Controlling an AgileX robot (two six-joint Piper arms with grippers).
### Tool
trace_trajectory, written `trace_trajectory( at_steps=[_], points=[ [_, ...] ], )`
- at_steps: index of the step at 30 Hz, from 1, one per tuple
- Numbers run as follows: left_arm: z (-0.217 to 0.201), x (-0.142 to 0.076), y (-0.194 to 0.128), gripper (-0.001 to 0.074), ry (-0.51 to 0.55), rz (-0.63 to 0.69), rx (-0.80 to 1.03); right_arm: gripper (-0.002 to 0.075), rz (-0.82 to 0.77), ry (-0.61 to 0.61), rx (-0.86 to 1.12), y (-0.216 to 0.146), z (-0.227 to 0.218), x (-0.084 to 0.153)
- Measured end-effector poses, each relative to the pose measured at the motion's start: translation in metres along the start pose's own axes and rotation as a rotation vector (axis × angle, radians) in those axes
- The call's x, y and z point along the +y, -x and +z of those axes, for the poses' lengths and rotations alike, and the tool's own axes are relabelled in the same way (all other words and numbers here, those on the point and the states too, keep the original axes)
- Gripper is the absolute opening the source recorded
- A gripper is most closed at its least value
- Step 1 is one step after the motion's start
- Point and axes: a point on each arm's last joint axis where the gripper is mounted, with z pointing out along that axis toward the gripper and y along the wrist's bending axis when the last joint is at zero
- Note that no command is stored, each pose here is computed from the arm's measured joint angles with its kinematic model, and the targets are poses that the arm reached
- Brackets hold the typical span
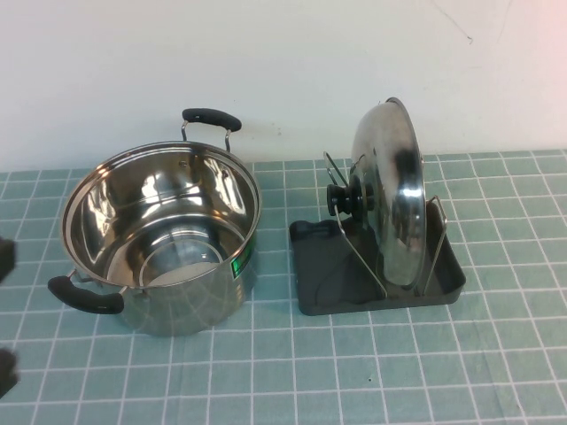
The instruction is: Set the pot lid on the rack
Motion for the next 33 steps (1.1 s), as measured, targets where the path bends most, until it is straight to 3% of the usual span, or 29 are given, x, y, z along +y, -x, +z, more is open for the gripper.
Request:
trace_trajectory(
  at_steps=[8, 15, 22, 33],
  points=[
    [-0.039, 0.0, -0.038, -0.0001, -0.099, -0.101, -0.256, 0.0, 0.021, -0.12, -0.153, -0.066, -0.011, 0.056],
    [-0.027, -0.003, -0.1, -0.0001, -0.128, -0.108, -0.301, 0.0, 0.08, -0.095, -0.23, -0.12, 0.002, 0.109],
    [-0.007, -0.008, -0.134, -0.0001, -0.152, -0.112, -0.286, 0.0, 0.111, -0.134, -0.355, -0.128, -0.007, 0.119],
    [-0.006, -0.01, -0.134, -0.0001, -0.172, -0.129, -0.332, 0.0, 0.257, 0.018, -0.48, -0.118, -0.012, 0.13]
  ],
)
